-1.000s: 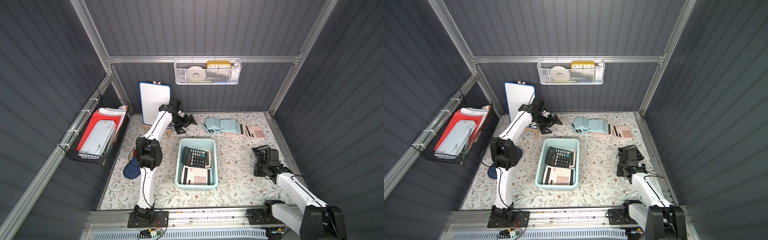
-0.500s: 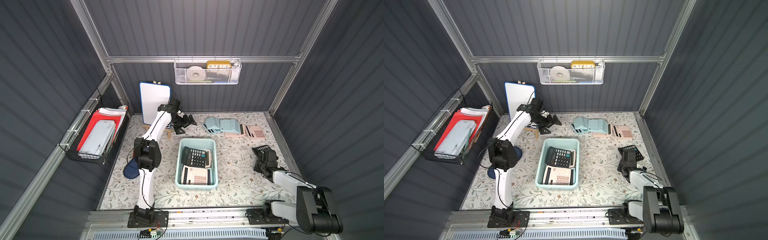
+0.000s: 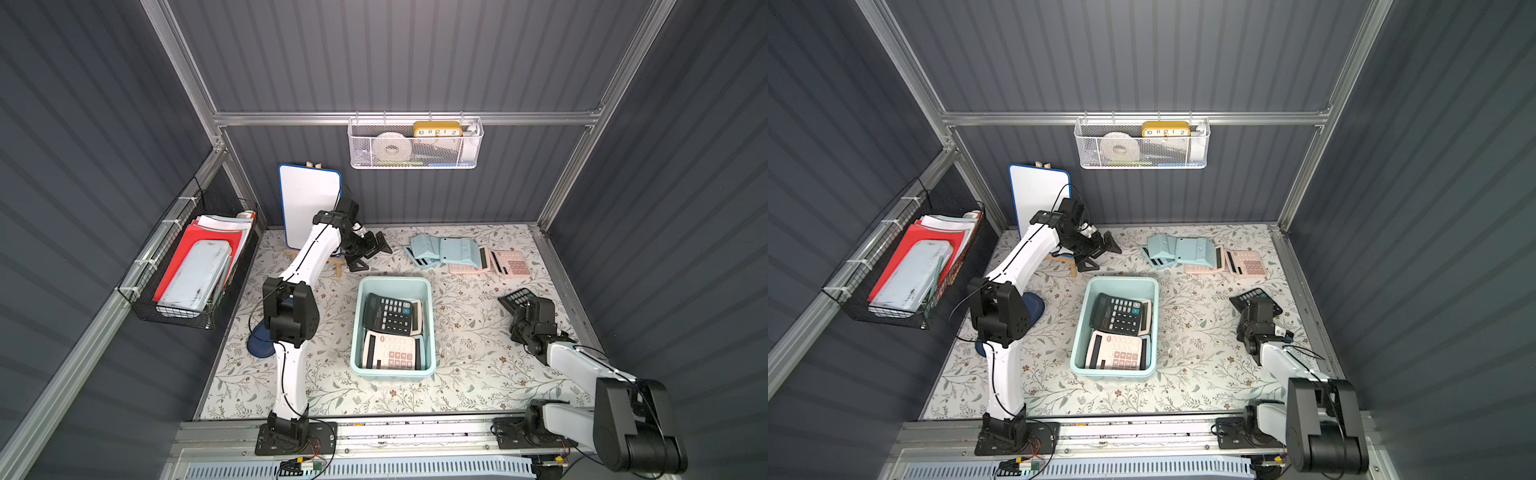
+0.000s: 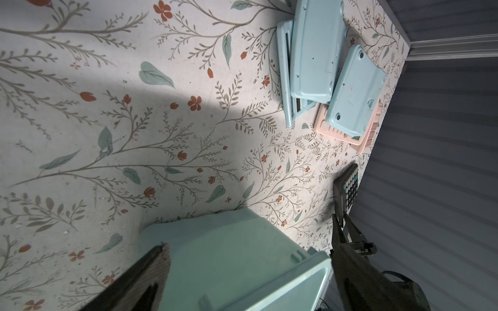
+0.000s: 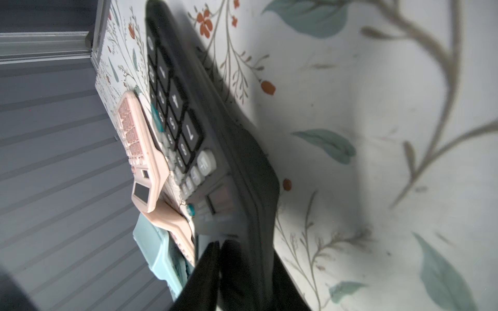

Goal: Put the calculator in the storage box
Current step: Pick up the calculator at the center of the board.

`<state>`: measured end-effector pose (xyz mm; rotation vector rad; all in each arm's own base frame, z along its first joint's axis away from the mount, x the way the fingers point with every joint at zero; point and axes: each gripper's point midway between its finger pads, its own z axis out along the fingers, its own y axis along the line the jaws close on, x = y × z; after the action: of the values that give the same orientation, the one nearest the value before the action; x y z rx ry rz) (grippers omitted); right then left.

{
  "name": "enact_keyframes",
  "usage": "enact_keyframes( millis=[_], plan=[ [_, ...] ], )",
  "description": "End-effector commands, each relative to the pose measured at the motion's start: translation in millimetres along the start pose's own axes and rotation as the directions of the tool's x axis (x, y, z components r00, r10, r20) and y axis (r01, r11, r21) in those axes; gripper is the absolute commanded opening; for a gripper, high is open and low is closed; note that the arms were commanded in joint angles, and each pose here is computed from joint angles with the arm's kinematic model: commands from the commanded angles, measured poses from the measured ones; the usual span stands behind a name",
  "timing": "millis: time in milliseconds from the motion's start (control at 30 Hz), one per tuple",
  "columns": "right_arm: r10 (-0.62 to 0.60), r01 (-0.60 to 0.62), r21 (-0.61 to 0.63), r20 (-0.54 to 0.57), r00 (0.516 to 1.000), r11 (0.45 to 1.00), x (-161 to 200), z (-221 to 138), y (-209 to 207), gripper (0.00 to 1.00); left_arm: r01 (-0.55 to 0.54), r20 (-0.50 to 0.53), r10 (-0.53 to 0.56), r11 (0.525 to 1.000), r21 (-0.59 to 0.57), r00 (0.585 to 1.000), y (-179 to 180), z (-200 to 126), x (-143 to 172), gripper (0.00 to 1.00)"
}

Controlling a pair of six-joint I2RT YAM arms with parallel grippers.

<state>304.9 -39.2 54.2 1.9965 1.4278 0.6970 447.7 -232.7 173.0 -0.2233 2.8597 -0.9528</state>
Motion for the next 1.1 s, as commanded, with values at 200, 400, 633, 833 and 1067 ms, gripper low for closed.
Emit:
enact_keyframes(
  millis=[200,400,633,833,1067],
  plan=[
    [-0.147,0.149,0.036,-0.066,0.987,0.988,7,-34,-8,0.09,-0.055,0.043,0.054,0.998,0.027,0.998,-15,-20,8,0.99],
    [-0.264,0.263,-0.025,-0.175,0.949,0.964,27,-54,8,0.0,-0.063,0.046,0.061,0.997,0.043,0.997,-19,-21,7,0.99],
    [-0.384,0.352,-0.157,-0.296,0.874,0.923,58,-77,40,0.0,-0.09,0.055,0.085,0.992,0.089,0.995,-31,-25,2,0.99],
    [-0.489,0.387,-0.314,-0.386,0.782,0.867,88,-107,77,0.0,-0.131,0.078,0.119,0.977,0.17,0.99,-54,-36,-1,0.99],
    [-0.604,0.381,-0.481,-0.504,0.617,0.79,134,-134,116,0.0,-0.184,0.116,0.155,0.936,0.301,0.981,-86,-55,-1,0.99]
  ],
)
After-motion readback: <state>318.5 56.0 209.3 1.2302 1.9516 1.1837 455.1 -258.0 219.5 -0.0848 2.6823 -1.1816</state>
